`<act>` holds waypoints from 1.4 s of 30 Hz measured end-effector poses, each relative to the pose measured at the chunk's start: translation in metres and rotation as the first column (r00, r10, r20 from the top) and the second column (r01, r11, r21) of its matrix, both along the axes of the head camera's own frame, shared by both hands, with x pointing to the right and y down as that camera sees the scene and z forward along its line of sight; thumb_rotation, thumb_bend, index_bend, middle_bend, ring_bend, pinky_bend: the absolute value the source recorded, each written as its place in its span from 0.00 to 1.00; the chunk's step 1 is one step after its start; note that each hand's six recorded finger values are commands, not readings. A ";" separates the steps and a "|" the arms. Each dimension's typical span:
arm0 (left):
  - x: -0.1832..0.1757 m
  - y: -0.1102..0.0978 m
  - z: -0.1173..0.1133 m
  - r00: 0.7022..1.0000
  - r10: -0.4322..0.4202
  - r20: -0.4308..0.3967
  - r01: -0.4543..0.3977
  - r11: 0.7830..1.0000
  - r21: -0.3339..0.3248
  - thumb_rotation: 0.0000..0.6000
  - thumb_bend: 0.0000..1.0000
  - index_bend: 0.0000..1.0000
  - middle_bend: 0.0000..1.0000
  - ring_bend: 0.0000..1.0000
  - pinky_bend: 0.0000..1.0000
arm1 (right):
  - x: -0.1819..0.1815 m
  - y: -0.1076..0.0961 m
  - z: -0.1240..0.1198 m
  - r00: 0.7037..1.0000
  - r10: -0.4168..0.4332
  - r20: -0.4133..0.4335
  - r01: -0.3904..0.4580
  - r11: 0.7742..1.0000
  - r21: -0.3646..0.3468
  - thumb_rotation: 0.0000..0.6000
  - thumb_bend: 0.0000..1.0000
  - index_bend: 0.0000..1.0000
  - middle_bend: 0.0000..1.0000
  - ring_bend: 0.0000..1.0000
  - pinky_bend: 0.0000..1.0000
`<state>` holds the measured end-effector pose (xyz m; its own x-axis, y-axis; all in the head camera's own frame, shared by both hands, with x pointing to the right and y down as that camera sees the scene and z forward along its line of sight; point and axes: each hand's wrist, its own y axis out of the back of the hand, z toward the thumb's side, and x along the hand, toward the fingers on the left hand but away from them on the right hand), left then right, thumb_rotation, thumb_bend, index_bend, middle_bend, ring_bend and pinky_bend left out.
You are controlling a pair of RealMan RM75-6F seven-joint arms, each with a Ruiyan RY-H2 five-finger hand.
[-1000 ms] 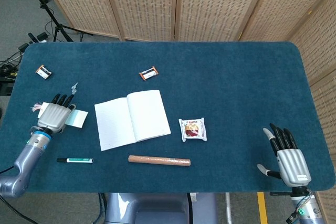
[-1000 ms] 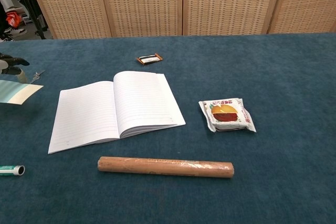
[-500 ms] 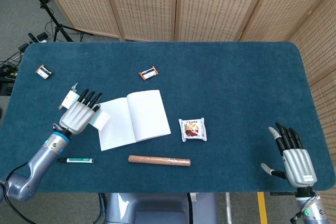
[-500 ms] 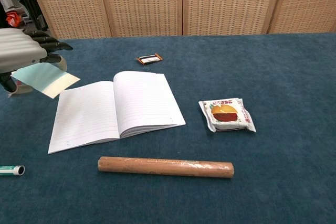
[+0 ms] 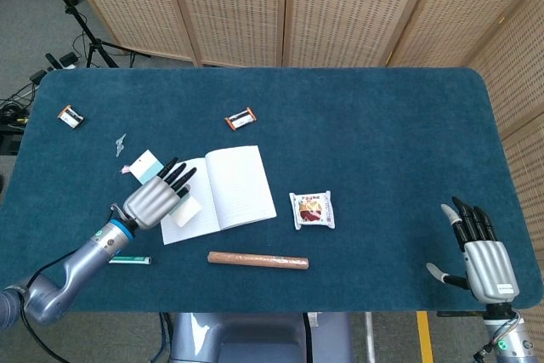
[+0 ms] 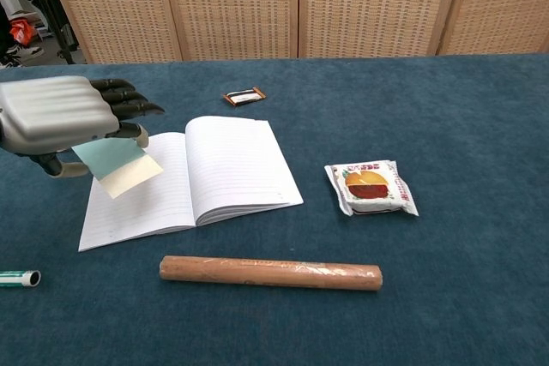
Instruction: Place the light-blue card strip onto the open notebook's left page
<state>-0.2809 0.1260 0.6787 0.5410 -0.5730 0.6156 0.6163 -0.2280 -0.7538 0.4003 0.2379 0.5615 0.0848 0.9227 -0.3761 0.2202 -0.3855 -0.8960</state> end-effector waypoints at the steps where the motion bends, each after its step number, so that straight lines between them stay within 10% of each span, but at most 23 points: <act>1: 0.000 0.001 0.002 1.000 0.013 0.001 -0.013 1.000 0.000 1.00 0.31 0.31 0.00 0.00 0.00 | 0.000 0.000 0.000 1.000 0.001 0.000 -0.001 1.000 0.000 1.00 0.16 0.00 0.00 0.00 0.00; 42: 0.024 -0.001 0.031 0.950 0.297 -0.101 -0.294 0.955 0.044 1.00 0.29 0.31 0.00 0.00 0.00 | 0.004 -0.005 0.014 0.999 0.027 -0.046 -0.029 0.999 -0.028 1.00 0.16 0.00 0.00 0.00 0.00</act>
